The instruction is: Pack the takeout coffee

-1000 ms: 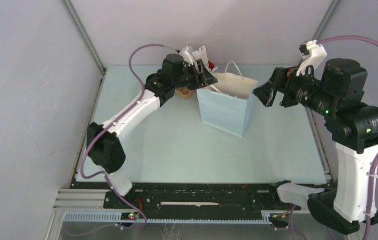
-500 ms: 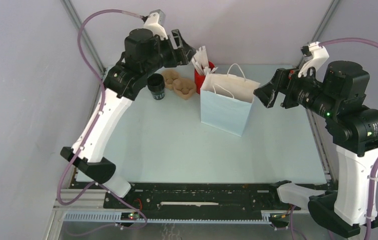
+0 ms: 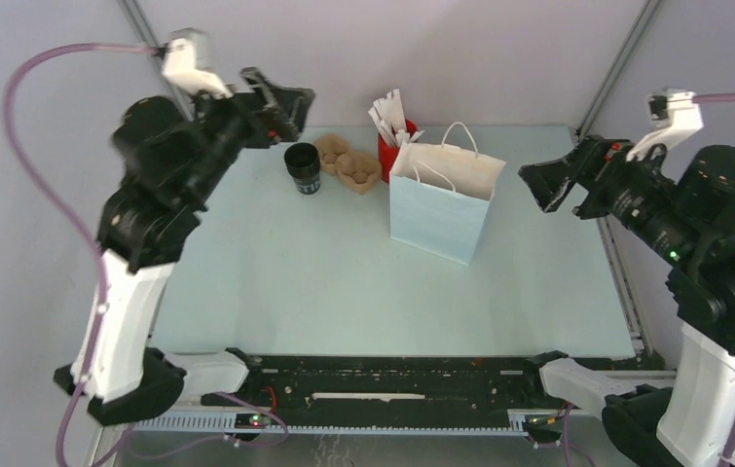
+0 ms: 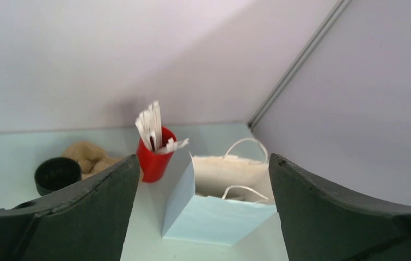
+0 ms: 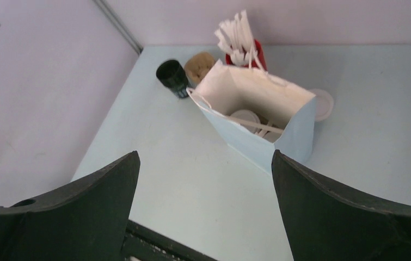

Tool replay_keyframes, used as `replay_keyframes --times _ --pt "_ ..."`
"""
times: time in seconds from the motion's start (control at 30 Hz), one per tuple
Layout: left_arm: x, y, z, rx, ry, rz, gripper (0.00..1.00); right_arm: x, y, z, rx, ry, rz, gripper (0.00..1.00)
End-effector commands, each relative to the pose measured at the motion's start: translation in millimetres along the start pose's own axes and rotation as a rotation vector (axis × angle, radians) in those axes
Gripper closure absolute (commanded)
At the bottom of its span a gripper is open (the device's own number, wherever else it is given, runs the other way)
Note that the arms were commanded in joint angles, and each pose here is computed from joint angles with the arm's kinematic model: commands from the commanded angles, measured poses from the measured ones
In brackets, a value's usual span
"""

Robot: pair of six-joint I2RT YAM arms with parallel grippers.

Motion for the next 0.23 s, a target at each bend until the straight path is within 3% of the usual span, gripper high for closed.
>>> replay_keyframes --times 0.0,0.2 --pt "40.8 7.8 -31.9 -0.054 -0.132 -0.045 0.06 16.8 4.2 -21.0 -0.056 -0.149 0.048 0.00" --pt "64.9 13.0 -45.7 -0.100 -0.153 -0.074 0.06 39.0 10.2 -30.1 -0.025 -0.284 0.000 0.00"
Point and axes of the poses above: each gripper's point midway between its finger pads, its own x axis back along the fingers, its own y axis along the line the jaws close on, z = x × y, the point moved 8 cm from there along x, back along the fingers, and after that the axes turned 7 degrees about -x, right-handed, at the moved point
